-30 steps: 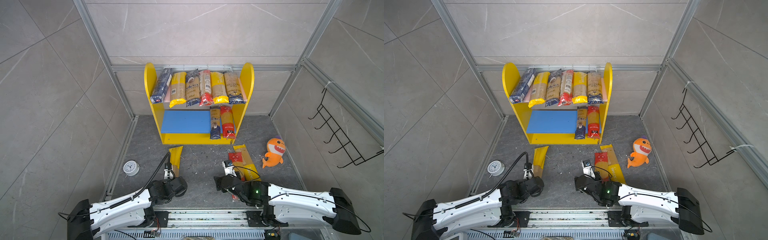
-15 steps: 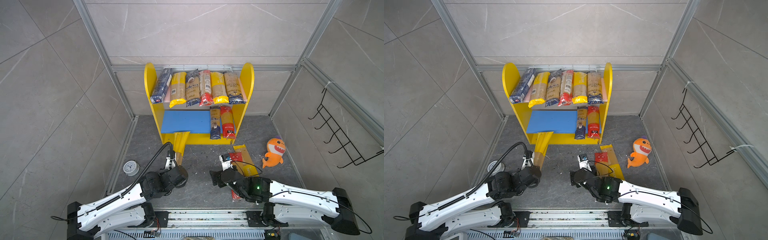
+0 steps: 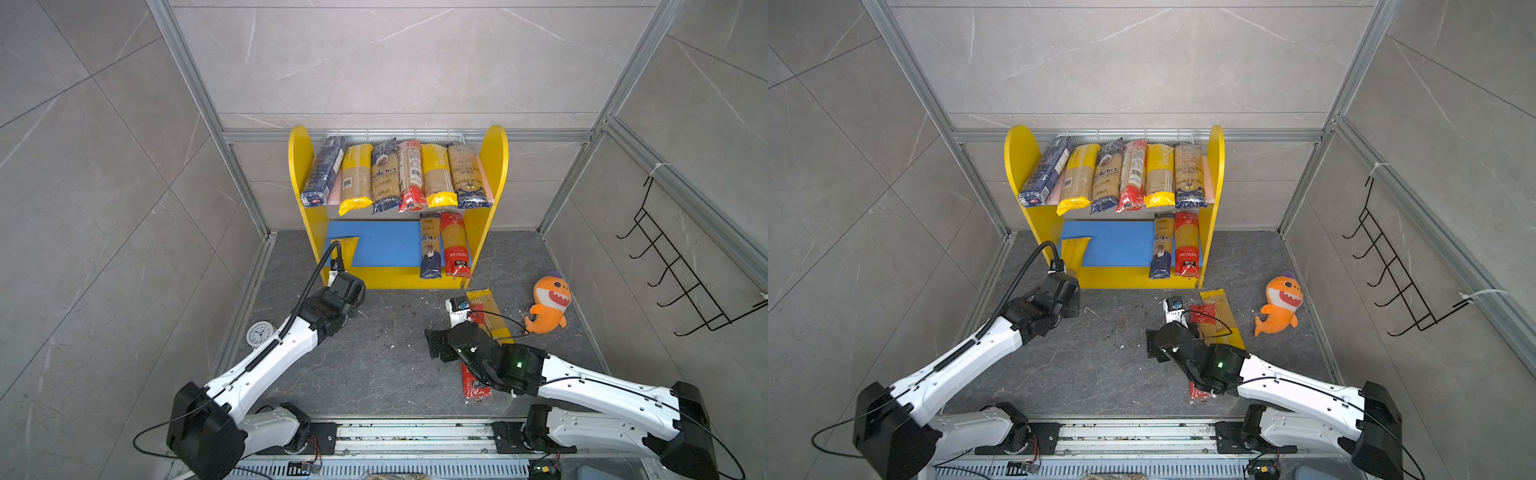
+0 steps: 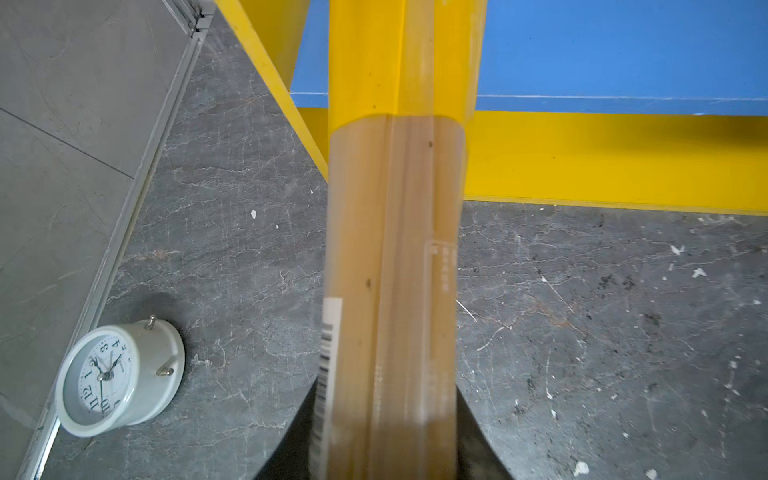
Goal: Place and organize the pasta boxes and bags onto the shelf
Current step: 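Lift the yellow-topped bag with the left gripper toward the blue shelf, then set the yellow-topped bag on the blue shelf, open left gripper, then withdraw the left gripper while the right gripper grasps the red-bottomed floor bag, then lift the red-bottomed bag with the right gripper toward the blue shelf, then stand the red-bottomed bag beside the Arko bag, open right gripper, then withdraw the right gripper and move it down to the Pastatime bag, then grasp the yellow Pastatime bag with the right gripper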
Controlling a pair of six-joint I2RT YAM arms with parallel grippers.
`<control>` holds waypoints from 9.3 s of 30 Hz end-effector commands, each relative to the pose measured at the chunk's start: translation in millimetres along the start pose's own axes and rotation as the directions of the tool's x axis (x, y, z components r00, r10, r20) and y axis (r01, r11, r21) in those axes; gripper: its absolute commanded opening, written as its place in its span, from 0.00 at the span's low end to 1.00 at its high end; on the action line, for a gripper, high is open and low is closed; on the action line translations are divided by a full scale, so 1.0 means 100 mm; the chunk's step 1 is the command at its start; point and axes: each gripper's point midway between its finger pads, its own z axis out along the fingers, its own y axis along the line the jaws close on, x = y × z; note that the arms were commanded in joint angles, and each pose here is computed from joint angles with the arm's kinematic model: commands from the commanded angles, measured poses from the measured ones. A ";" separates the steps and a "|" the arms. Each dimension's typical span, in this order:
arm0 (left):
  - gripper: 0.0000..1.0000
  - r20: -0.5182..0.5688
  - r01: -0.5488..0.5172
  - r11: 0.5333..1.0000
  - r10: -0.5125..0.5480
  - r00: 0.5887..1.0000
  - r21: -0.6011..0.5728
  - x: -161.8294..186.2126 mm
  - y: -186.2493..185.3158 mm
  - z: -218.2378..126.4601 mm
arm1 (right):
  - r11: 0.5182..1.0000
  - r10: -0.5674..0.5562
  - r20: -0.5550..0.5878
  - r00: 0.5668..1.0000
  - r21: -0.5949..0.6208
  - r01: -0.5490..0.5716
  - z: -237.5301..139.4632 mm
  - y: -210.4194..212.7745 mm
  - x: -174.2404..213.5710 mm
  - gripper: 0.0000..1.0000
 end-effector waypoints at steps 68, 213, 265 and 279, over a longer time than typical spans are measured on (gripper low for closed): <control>1.00 0.150 0.100 0.973 -0.133 0.980 0.206 0.07 -0.03 -0.38 | 0.855 0.332 -0.221 0.917 0.480 -0.194 0.22 -1.25 1.48 1.00; 1.00 0.199 0.228 0.946 -0.275 0.940 0.232 0.21 0.48 -1.07 | 0.976 0.024 0.119 0.993 0.211 -0.049 1.99 0.07 -1.91 0.44; 1.00 0.031 0.247 0.900 -0.276 0.961 0.360 0.48 -0.34 -0.71 | 0.658 0.468 0.003 0.884 0.667 -0.350 0.38 -2.08 0.72 0.99; 1.00 0.051 0.219 0.921 -0.248 0.967 0.321 0.50 -0.26 -0.71 | 0.689 0.562 -0.099 0.821 0.606 -0.399 0.90 -2.07 1.04 0.99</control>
